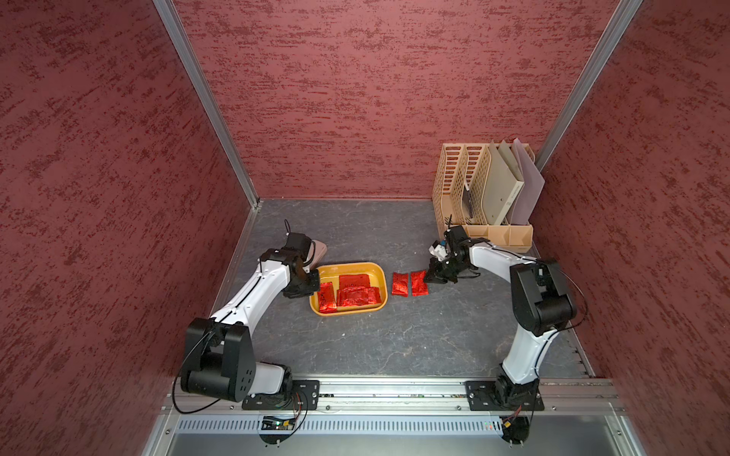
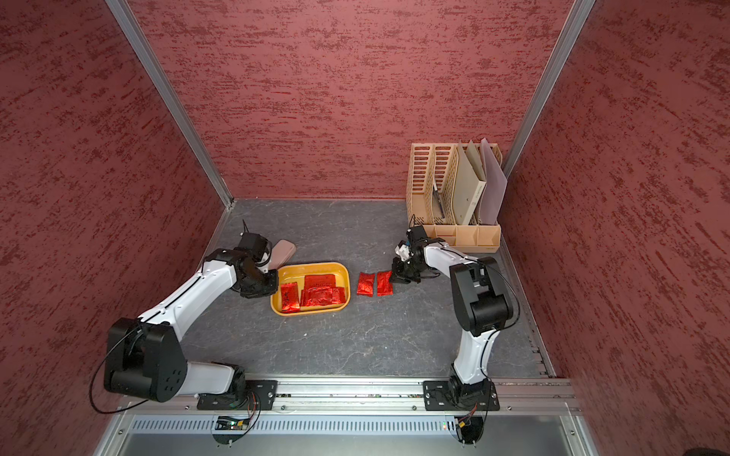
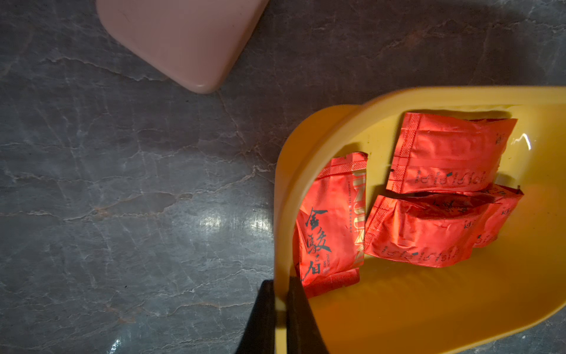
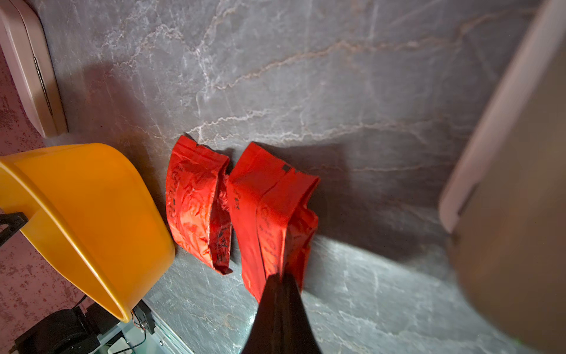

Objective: Take the tea bags out of the storage box
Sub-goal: Place the tea bag at the center of the board.

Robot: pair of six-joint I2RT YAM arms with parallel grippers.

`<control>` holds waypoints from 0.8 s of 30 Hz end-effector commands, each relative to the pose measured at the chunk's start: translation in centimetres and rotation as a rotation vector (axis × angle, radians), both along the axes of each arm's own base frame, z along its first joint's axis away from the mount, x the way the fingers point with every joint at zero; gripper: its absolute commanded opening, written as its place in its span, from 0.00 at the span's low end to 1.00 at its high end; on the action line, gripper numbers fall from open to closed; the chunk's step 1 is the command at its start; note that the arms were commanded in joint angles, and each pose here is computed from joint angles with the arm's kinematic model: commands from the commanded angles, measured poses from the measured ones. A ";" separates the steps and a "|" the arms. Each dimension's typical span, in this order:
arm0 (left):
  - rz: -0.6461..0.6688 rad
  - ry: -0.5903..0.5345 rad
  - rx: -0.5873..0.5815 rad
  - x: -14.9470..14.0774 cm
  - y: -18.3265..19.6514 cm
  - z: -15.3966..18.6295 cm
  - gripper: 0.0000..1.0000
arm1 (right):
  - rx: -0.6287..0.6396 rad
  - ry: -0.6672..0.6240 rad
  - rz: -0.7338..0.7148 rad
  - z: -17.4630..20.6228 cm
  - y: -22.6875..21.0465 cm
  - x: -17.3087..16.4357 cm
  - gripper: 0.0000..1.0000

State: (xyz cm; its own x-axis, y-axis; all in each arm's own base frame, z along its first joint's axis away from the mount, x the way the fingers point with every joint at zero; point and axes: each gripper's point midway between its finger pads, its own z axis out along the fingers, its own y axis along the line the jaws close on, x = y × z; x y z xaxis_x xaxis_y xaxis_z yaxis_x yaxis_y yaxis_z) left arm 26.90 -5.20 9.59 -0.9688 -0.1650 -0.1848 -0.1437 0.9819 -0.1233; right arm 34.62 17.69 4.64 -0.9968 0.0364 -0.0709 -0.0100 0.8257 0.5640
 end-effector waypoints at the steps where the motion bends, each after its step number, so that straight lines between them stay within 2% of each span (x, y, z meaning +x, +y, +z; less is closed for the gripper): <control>1: 0.004 -0.036 -0.008 0.4 0.1 0.4 0.00 | -0.008 0.007 0.010 0.1 -0.4 0.0 0.00; 9: 0.002 -0.036 -0.008 0.4 0.1 0.4 0.00 | -0.033 0.022 0.004 -0.4 -0.9 -0.5 0.00; 11: 0.002 -0.035 -0.009 0.4 0.0 0.4 0.00 | -0.043 0.027 -0.002 -0.6 -1.1 -0.6 0.06; 24: 0.002 -0.034 -0.010 0.4 0.0 0.4 0.00 | -0.054 0.036 -0.017 -0.6 -1.5 -0.8 0.21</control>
